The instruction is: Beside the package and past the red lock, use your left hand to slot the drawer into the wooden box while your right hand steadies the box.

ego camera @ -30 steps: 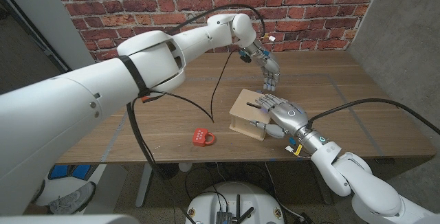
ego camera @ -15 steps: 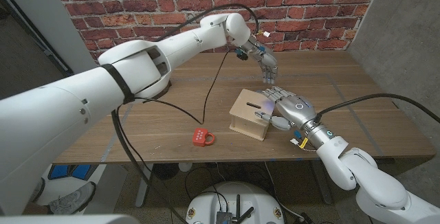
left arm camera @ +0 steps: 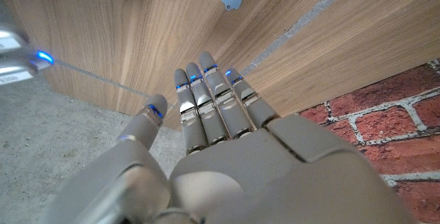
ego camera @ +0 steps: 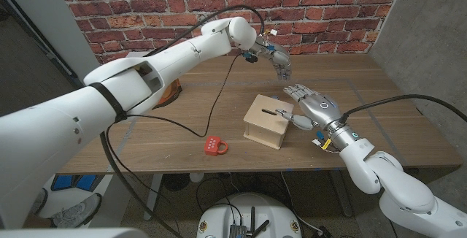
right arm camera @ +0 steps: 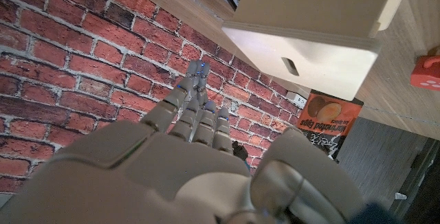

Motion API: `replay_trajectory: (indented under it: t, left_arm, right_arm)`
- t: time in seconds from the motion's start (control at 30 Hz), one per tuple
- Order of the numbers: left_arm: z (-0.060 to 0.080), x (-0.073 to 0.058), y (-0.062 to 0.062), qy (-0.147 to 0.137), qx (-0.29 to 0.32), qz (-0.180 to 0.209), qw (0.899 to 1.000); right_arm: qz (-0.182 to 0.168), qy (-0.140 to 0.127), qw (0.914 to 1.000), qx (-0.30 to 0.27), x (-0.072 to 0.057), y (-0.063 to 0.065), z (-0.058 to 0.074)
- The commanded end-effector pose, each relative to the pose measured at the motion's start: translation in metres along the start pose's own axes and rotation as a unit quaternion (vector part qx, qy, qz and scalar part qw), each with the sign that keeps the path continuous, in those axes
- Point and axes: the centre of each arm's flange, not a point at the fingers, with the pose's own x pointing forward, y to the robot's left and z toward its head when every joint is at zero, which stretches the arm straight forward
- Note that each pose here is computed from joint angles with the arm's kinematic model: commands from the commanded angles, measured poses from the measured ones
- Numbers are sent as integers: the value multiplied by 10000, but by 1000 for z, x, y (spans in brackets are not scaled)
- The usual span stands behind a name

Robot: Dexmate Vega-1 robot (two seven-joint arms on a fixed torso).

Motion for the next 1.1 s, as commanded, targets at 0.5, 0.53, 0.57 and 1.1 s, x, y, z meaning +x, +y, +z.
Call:
replay_trajectory:
  t: [0.5,0.53,0.57,1.1]
  left_arm:
    - [-19,-51,-15,175,-628,1847,9806]
    - [-19,-51,-15,177,-629,1852,9805]
    - [-21,-55,-17,133,-678,2064,9760]
    - [-36,-84,-40,213,-1159,3087,9438]
  right_arm:
    - [-322,283,9977,531,24,-19,-42]
    - [-322,282,9977,535,24,-19,-42]
    - [-339,326,9963,725,26,-20,-45]
    - [-445,575,9861,1497,40,-28,-69]
